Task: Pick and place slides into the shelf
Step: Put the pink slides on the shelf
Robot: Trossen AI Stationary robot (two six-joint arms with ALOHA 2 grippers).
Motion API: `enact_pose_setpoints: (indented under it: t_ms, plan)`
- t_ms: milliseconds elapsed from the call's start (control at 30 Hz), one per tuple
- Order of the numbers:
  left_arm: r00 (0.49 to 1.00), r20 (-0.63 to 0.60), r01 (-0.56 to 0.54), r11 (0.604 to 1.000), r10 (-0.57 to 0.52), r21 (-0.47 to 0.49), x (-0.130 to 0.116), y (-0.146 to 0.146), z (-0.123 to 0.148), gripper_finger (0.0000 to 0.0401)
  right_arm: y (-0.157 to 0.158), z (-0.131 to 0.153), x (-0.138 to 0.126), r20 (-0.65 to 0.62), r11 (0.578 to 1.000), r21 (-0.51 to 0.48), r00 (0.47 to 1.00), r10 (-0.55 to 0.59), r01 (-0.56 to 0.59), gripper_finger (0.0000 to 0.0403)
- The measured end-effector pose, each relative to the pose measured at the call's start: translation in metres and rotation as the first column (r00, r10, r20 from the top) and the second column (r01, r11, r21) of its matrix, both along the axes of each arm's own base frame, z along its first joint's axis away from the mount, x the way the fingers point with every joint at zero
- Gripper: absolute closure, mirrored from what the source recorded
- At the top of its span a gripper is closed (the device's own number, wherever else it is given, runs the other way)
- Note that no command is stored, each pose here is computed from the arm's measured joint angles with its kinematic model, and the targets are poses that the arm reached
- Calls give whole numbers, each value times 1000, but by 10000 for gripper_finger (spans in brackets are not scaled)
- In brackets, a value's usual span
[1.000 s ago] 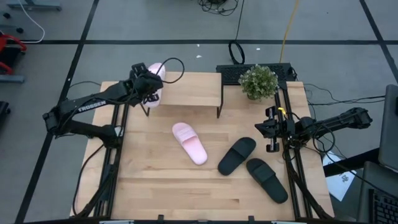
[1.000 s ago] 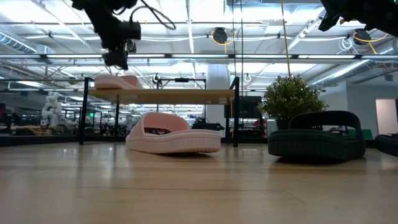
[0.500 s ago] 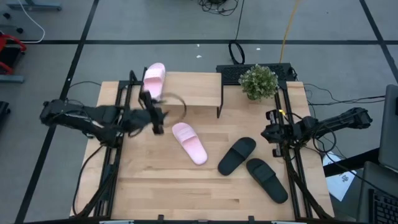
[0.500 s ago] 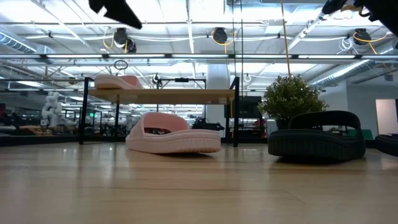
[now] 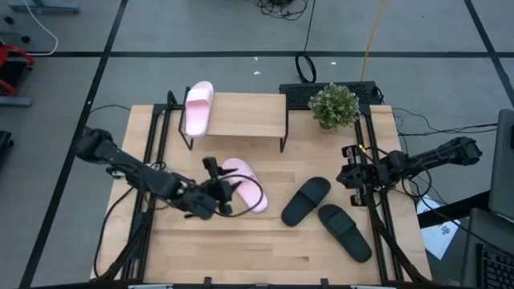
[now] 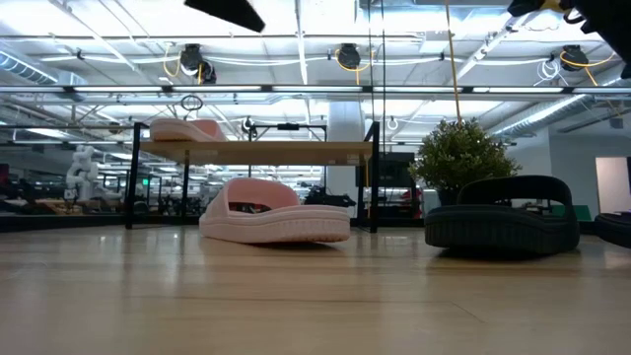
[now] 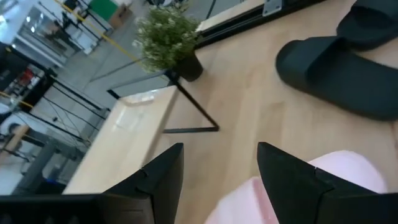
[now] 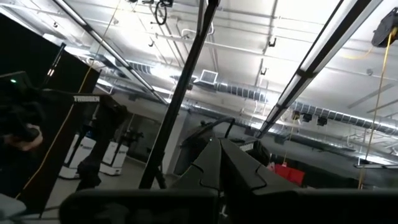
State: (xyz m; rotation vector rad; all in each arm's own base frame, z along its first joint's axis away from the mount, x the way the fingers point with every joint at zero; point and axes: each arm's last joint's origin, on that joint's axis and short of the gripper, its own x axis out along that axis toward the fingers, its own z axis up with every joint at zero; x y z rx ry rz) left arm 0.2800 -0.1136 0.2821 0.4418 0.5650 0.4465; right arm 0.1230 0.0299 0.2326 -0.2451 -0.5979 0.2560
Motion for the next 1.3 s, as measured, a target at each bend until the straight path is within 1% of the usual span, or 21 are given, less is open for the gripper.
enact_pose_setpoints:
  t_ms: [133,300,433,533,633,767,867,1000,1200,1300]
  plan:
    - [999,-23,-47,998,46,-33,22,-7,-7,190,0,0,0,-4,1000,-1,1000,0,0,403]
    - [981,-136,-152,984,138,-98,47,-7,-24,190,0,-1,1,-8,1000,-2,1000,0,0,403]
    - [944,-239,-273,946,228,-175,61,-3,-42,190,0,-2,2,-28,1000,-6,1000,0,0,403]
    - [907,-294,-361,917,303,-170,67,1,-57,190,1,-4,2,-45,1000,-9,999,0,0,403]
    - [882,-316,-415,894,349,-171,72,3,-71,190,1,-5,3,-59,1000,-13,998,0,0,403]
    - [857,-355,-455,873,374,-178,78,6,-88,190,1,-6,4,-68,1000,-15,998,0,-1,403]
    - [843,-374,-470,868,387,-161,80,9,-97,190,1,-7,4,-82,1000,-19,997,-1,-1,403]
    - [834,-385,-483,861,396,-161,82,12,-102,190,1,-9,5,-103,1000,-24,995,-3,0,403]
    - [833,-381,-490,855,401,-172,83,13,-102,190,1,-10,5,-110,1000,-29,994,-6,3,403]
    - [829,-408,-491,846,382,-206,83,12,-103,190,1,-10,5,-110,1000,-30,994,-6,3,403]
